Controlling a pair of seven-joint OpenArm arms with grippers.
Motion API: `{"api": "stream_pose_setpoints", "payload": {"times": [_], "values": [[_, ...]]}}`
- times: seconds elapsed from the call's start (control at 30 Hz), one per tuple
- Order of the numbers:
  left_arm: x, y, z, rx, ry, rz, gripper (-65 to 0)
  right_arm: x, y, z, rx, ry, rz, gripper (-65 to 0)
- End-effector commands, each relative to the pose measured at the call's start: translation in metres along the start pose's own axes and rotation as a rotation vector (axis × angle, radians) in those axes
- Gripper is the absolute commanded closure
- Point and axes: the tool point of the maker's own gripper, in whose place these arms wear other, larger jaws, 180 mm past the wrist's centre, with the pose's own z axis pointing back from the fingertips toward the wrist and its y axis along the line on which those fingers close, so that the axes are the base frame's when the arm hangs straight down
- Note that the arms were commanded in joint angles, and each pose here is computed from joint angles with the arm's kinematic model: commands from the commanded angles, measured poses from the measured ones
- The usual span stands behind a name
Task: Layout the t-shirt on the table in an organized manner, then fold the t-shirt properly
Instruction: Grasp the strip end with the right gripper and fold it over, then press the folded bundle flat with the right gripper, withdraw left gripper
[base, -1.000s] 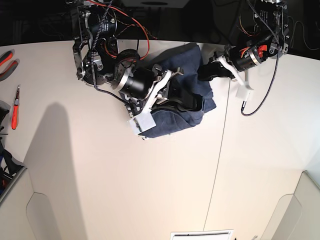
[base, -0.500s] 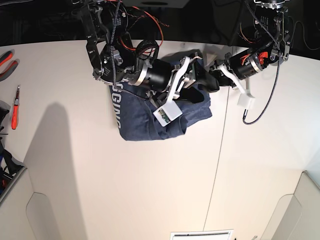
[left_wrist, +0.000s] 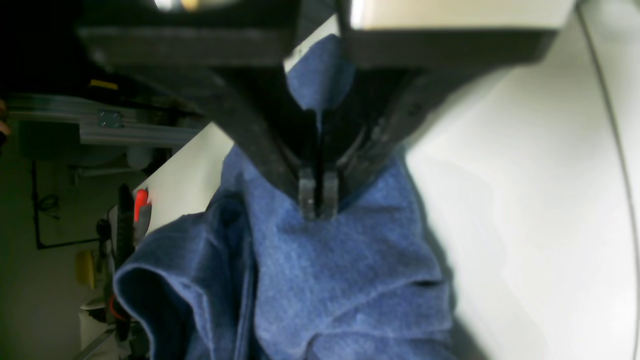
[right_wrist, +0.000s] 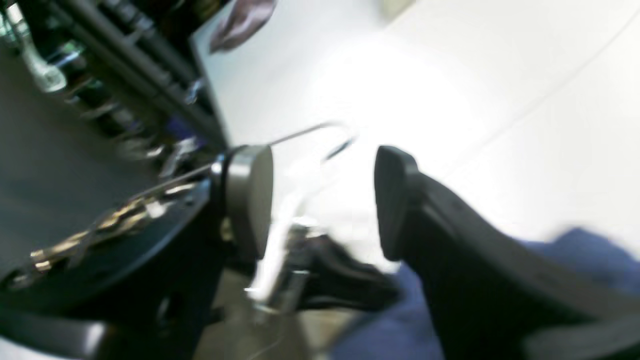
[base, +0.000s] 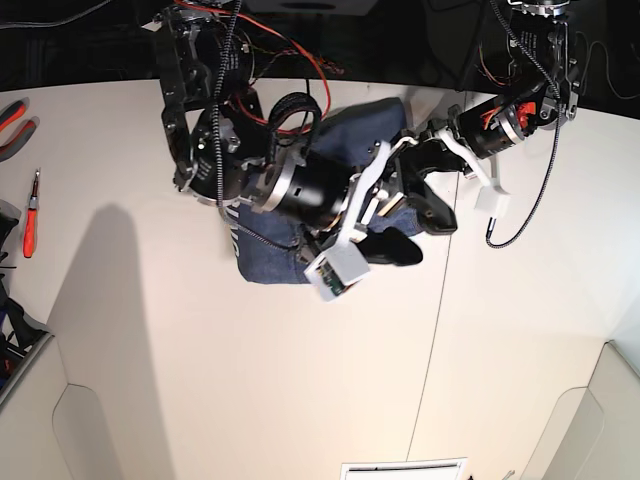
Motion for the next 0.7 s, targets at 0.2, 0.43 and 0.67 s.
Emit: {"api": "stream_pose_setpoints", "payload": {"times": [0.2,0.43,0.67], "values": [[0.013,-0.006,0.001,-0.025,-0.037,-0.017,0.0,-0.025,-0.033,0.003,-0.148,0.111,0.043,-43.7],[0.012,-0.005,0.001,-0.023,-0.036,-0.018,0.0,-0.055,-0.062,0.007,-0.282,0.243,0.071,-43.7],[0.012,-0.005,0.001,-0.024,-0.036,-0.017,0.0,-0.065,-0.090,0.020,-0.464,0.339,0.157,-43.7]]}}
